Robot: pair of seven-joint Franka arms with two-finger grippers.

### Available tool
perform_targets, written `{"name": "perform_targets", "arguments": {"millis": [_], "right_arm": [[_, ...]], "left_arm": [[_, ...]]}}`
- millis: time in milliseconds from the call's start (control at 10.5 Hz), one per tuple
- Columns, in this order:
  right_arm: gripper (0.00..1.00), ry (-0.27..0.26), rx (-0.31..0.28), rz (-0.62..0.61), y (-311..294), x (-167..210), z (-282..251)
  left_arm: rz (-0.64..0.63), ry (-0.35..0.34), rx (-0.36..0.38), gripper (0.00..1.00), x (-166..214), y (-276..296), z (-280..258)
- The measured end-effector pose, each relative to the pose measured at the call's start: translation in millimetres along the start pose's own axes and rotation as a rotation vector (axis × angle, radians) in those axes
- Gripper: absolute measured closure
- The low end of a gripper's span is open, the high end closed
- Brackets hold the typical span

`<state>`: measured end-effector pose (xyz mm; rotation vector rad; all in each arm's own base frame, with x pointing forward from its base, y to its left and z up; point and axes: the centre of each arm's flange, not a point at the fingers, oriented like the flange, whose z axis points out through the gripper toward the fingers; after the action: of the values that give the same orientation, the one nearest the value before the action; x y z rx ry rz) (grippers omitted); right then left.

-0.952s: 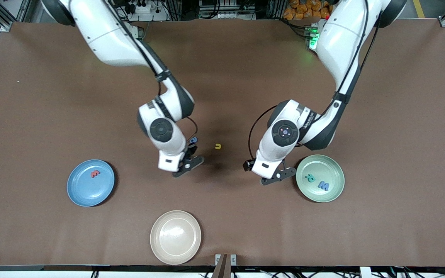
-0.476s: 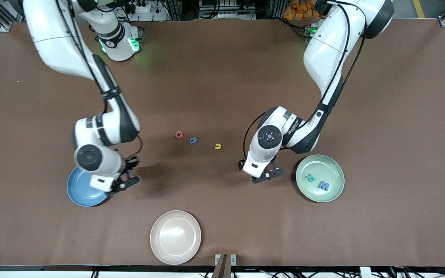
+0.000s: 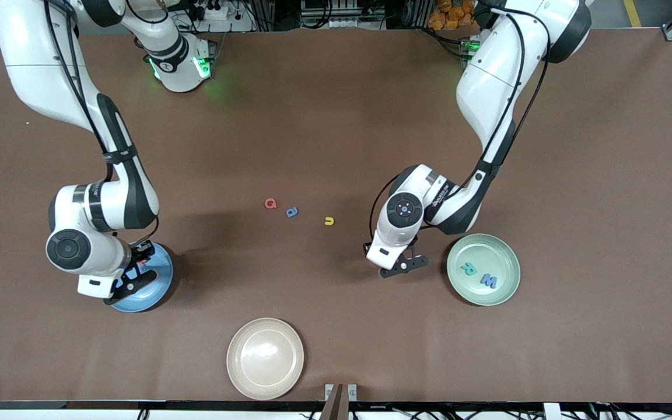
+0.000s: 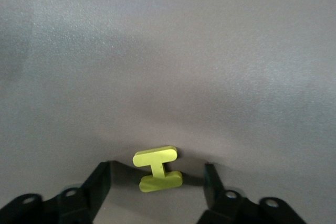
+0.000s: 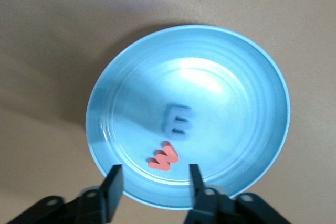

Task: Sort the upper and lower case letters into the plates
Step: 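Carry the blue e to the blue plate while the left gripper grasps the H, then drop the yellow H on the green plate while the right gripper reaches the c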

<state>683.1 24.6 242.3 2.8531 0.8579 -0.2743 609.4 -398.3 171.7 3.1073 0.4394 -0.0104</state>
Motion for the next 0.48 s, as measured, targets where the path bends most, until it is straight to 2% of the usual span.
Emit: {"name": "perform_targets", "arguments": {"millis": [190, 286, 476], "right_arm": [[0.08, 0.003, 0.001, -0.009, -6.5, 3.8, -1.2], [0.0, 0.007, 0.009, -0.008, -9.0, 5.1, -1.5], [0.0, 0.014, 0.02, -0.019, -20.6, 11.4, -3.4]], "left_arm": [[0.002, 0.002, -0.002, 0.32, -0.6, 1.9, -0.9], [0.004, 0.003, -0.003, 0.34, -1.0, 2.8, -1.5], [0.002, 0.012, -0.012, 0.64, 1.8, 5.0, -6.8]]}}
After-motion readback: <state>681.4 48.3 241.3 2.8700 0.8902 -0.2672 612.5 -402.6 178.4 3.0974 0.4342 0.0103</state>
